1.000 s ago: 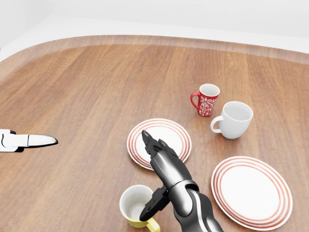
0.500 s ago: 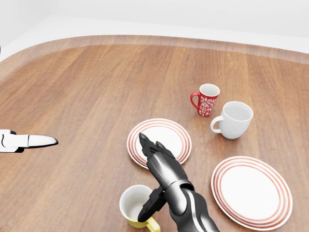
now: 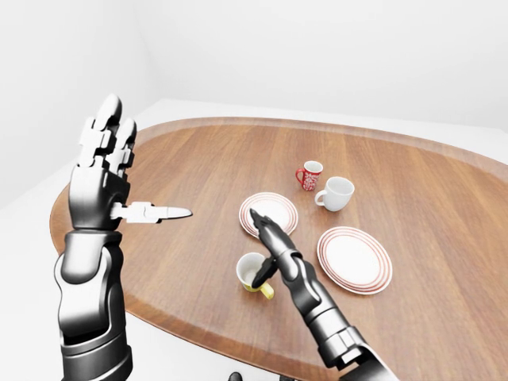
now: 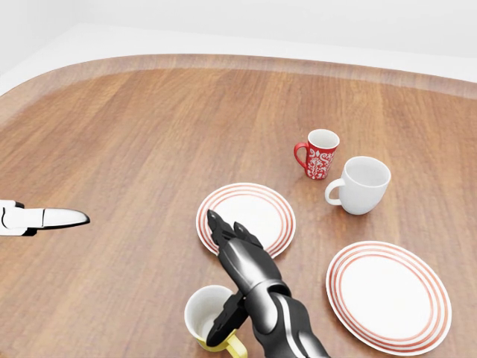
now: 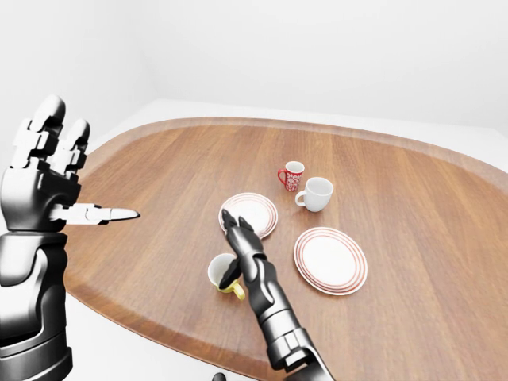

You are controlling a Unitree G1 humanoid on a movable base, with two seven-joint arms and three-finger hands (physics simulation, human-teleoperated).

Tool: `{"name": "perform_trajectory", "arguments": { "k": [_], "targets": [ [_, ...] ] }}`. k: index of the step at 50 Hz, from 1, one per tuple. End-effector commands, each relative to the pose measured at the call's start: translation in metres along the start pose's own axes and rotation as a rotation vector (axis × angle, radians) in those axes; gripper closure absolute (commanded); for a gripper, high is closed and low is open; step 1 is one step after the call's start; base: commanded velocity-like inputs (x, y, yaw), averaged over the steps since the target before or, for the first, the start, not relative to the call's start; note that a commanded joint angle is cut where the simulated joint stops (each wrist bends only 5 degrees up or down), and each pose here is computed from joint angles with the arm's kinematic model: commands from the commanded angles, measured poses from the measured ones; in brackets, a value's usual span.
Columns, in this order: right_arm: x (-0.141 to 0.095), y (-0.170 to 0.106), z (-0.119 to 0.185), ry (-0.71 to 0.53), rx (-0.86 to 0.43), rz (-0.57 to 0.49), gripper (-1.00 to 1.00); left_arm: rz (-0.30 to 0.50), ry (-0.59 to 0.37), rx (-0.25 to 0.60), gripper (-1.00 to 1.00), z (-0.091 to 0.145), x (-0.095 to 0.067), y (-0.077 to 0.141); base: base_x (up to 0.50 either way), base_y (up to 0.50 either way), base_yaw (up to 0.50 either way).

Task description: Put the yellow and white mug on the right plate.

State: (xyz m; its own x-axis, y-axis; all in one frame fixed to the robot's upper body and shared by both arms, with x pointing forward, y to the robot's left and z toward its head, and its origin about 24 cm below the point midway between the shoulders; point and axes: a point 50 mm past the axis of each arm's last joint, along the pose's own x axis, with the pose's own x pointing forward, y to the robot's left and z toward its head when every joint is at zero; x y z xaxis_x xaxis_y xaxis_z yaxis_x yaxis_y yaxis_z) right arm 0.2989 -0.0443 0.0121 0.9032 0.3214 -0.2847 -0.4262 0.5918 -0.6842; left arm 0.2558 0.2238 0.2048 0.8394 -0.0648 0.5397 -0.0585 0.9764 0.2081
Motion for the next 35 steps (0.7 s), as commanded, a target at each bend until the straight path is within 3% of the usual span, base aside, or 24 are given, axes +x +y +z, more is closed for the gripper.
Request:
{"name": "perform_trajectory", "arguments": {
  "k": [1, 35],
  "targets": [
    [0.002, 0.007, -0.002, 0.018, -0.007, 0.012, -1.00, -0.001, -0.004, 0.000, -0.89, 0.001, 0.000, 0.000, 0.00, 0.00, 0.00],
    [0.000, 0.025, -0.017, 0.083, -0.019, 0.040, -1.00, -0.007, 0.004, -0.001, -0.89, -0.001, -0.001, -0.002, 0.00, 0.00, 0.00]
  ]
}}
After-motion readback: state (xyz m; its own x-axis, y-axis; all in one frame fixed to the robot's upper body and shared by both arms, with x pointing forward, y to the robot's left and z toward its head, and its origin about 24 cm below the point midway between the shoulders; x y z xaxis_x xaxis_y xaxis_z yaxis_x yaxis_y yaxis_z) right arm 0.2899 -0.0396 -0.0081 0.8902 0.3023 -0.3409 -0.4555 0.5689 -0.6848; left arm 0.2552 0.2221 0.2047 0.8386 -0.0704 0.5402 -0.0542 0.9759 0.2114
